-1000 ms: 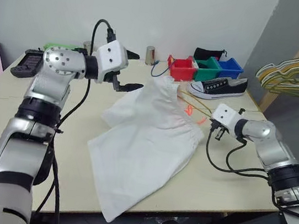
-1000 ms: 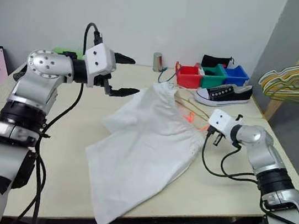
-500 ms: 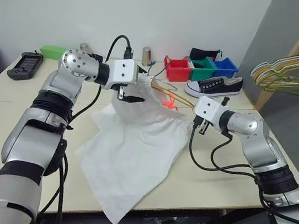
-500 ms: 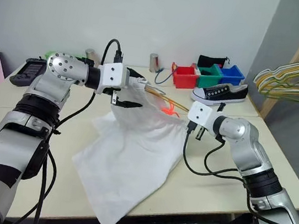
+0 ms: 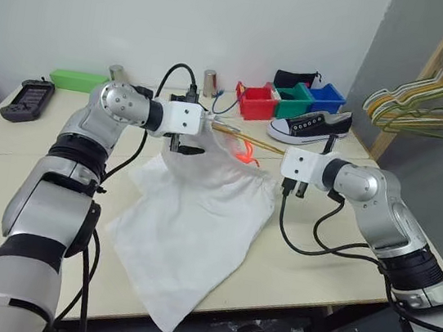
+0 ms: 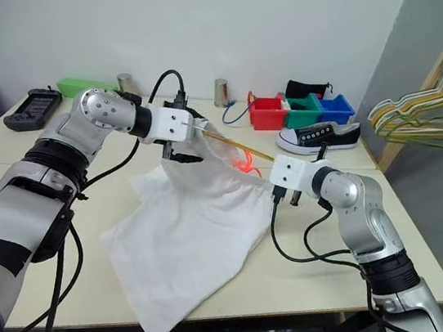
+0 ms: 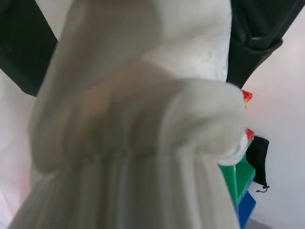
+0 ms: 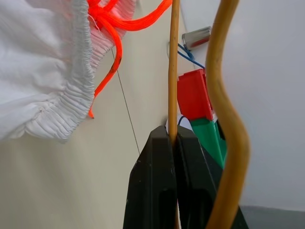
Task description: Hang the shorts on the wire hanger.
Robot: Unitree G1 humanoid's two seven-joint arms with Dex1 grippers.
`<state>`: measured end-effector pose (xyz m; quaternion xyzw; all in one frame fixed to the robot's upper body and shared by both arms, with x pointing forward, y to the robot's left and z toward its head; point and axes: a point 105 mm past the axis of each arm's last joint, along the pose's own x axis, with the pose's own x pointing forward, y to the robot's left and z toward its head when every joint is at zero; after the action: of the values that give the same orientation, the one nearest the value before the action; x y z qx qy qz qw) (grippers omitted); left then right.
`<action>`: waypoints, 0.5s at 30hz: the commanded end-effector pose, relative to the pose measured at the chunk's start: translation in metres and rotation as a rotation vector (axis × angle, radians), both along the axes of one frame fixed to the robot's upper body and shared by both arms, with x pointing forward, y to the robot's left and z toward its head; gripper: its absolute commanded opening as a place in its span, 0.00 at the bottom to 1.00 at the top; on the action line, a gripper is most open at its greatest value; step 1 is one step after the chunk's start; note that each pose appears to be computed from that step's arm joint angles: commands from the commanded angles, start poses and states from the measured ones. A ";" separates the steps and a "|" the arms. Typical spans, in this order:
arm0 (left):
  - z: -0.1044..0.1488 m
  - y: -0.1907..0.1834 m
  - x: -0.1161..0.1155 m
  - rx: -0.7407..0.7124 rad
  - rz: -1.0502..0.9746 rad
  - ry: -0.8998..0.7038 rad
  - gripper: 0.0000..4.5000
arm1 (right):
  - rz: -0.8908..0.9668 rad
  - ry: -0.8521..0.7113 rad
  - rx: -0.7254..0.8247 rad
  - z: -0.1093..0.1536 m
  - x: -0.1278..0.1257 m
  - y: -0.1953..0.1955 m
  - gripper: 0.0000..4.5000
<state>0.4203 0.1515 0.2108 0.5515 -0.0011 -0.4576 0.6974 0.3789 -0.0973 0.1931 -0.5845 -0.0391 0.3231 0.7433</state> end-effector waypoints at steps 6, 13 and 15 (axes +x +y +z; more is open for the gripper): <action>0.022 -0.015 0.001 -0.013 -0.050 -0.074 0.58 | 0.096 -0.137 -0.041 0.024 -0.008 0.021 0.00; 0.022 -0.017 0.002 -0.012 -0.051 -0.080 0.29 | 0.098 -0.166 -0.044 0.028 -0.007 0.022 0.00; 0.022 -0.017 0.002 -0.012 -0.050 -0.082 0.20 | 0.098 -0.168 -0.042 0.030 -0.007 0.023 0.00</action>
<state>0.4212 0.1453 0.2087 0.5529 -0.0060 -0.4629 0.6928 0.3778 -0.0908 0.1955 -0.6199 -0.0645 0.3145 0.7160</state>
